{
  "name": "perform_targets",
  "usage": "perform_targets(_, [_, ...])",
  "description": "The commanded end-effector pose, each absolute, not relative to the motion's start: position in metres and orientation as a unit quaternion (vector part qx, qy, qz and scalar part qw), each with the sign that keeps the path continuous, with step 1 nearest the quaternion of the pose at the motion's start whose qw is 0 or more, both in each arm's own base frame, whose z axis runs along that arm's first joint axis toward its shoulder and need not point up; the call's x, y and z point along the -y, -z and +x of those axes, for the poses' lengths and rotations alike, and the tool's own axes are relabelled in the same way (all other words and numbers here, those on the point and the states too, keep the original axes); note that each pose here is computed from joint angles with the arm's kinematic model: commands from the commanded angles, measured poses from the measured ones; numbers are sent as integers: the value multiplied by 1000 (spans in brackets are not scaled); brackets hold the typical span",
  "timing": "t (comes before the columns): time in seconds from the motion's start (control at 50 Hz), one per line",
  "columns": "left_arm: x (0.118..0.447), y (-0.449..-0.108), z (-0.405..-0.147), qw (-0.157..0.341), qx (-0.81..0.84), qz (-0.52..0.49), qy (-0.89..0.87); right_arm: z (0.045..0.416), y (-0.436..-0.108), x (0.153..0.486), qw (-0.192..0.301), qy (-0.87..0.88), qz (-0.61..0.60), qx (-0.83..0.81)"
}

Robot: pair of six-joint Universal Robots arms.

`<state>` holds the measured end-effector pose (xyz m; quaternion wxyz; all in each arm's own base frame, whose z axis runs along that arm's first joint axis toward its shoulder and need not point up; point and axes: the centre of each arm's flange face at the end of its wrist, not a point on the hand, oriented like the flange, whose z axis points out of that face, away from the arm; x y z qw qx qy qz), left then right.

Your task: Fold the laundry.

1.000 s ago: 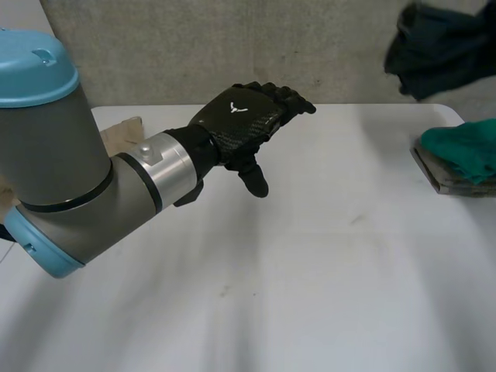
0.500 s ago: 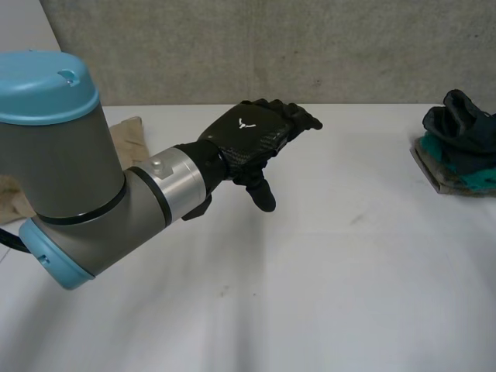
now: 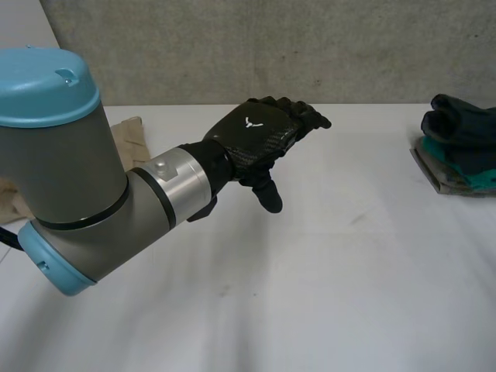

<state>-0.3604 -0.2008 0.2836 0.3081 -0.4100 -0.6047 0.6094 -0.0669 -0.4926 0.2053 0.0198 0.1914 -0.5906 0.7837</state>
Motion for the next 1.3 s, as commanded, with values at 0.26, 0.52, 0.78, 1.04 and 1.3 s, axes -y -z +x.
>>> perform_targets(0.26, [197, -307, -356, 307, 583, -403, -635, -97, -299, 479, 438, -704, 161, 535])
perform_targets(0.52, [259, -324, -317, 191, 601, -279, -724, 137, -318, 382, 10, -816, 239, 527])
perform_targets(0.78, [403, -241, -185, -48, 684, -226, -692, 234, -212, 272, -88, -707, 399, 577])
perform_targets(1.04, [456, -118, -149, -152, 718, -313, -603, 225, -174, 272, -31, -669, 417, 615])
perform_targets(1.3, [472, -146, -180, -182, 615, -271, -718, 224, -170, 271, -32, -664, 415, 621])
